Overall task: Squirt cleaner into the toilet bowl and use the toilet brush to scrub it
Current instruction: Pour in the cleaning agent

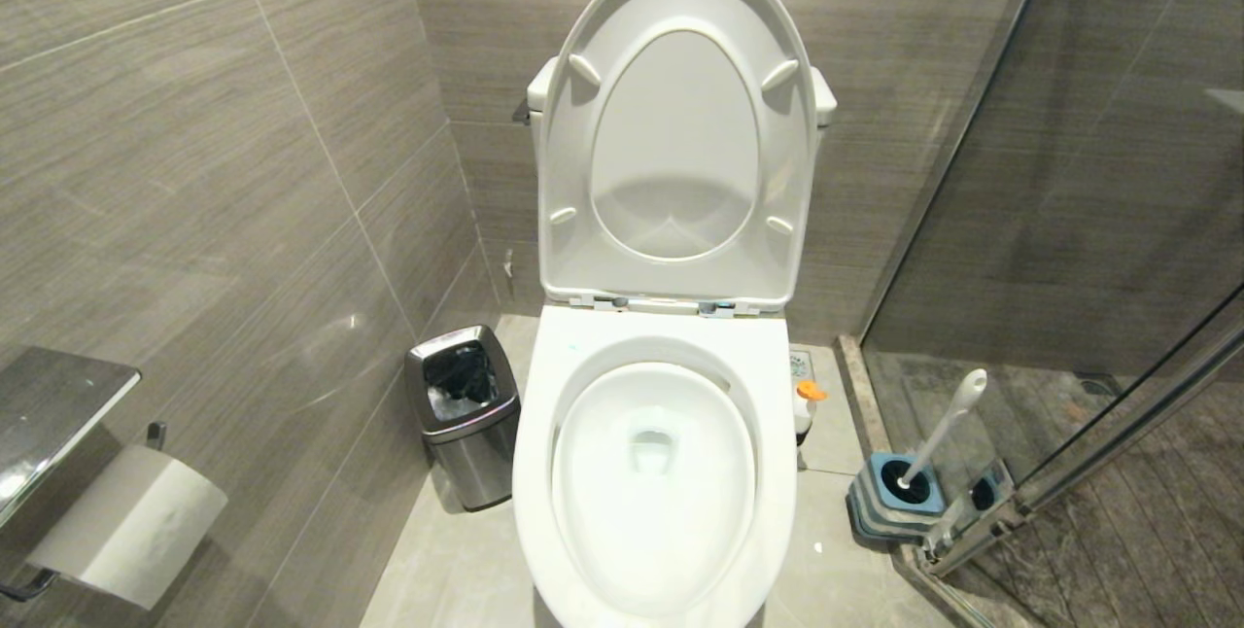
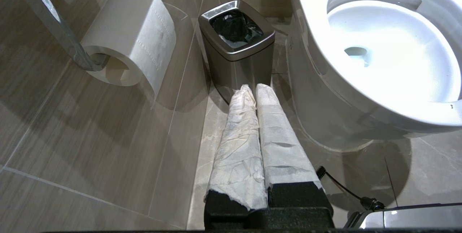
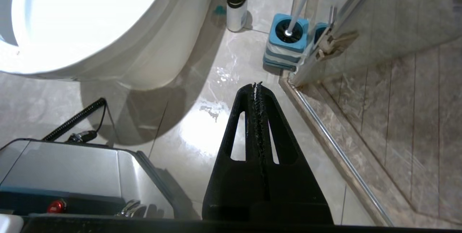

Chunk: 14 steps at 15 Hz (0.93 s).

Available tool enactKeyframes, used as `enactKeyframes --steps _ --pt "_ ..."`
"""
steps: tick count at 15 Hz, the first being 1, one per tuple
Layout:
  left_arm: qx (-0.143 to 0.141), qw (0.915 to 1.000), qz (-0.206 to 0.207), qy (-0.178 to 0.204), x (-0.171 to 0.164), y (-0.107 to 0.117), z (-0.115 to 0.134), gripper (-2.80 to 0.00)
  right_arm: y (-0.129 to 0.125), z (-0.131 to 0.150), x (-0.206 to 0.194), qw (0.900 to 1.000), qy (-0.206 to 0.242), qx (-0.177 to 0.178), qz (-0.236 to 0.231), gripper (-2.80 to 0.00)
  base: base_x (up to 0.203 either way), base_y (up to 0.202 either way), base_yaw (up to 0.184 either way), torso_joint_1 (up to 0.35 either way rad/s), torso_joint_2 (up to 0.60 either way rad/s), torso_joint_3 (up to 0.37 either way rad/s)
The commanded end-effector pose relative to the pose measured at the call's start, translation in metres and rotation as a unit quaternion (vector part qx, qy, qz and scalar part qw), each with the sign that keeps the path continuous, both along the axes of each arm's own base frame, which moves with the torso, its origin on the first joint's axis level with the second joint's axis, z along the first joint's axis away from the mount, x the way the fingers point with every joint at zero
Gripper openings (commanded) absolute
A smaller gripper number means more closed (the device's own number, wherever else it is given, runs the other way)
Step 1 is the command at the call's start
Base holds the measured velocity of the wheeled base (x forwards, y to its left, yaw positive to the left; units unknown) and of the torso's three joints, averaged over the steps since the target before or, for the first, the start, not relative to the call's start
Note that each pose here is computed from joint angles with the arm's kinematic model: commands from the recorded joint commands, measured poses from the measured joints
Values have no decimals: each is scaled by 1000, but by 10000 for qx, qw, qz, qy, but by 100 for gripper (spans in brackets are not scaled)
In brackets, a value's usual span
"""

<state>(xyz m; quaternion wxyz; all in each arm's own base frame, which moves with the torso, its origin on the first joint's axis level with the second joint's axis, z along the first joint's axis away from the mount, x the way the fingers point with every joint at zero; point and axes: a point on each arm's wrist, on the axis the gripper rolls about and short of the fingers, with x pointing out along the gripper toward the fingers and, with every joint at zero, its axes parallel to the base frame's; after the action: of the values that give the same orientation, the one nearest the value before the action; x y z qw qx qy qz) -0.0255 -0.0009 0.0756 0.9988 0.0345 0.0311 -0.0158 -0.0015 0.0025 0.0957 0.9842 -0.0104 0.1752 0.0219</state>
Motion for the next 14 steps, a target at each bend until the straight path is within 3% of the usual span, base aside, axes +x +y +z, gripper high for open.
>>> enactKeyframes --steps 1,5,9,14 --pt "2 10000 1 -1 0 0 0 -280 0 -4 -1 9990 -452 49 15 -280 0 0 0 0 0 0" --pt "2 10000 1 0 0 0 0 -280 0 -5 -3 9948 -1010 -8 149 -280 0 0 0 0 0 0" --pt "2 10000 1 -2 0 0 0 -280 -2 -7 -5 9929 -1169 -112 -188 -280 0 0 0 0 0 0" --pt "2 10000 1 -2 0 0 0 -280 -3 -19 -19 9867 -1600 -113 -257 -280 0 0 0 0 0 0"
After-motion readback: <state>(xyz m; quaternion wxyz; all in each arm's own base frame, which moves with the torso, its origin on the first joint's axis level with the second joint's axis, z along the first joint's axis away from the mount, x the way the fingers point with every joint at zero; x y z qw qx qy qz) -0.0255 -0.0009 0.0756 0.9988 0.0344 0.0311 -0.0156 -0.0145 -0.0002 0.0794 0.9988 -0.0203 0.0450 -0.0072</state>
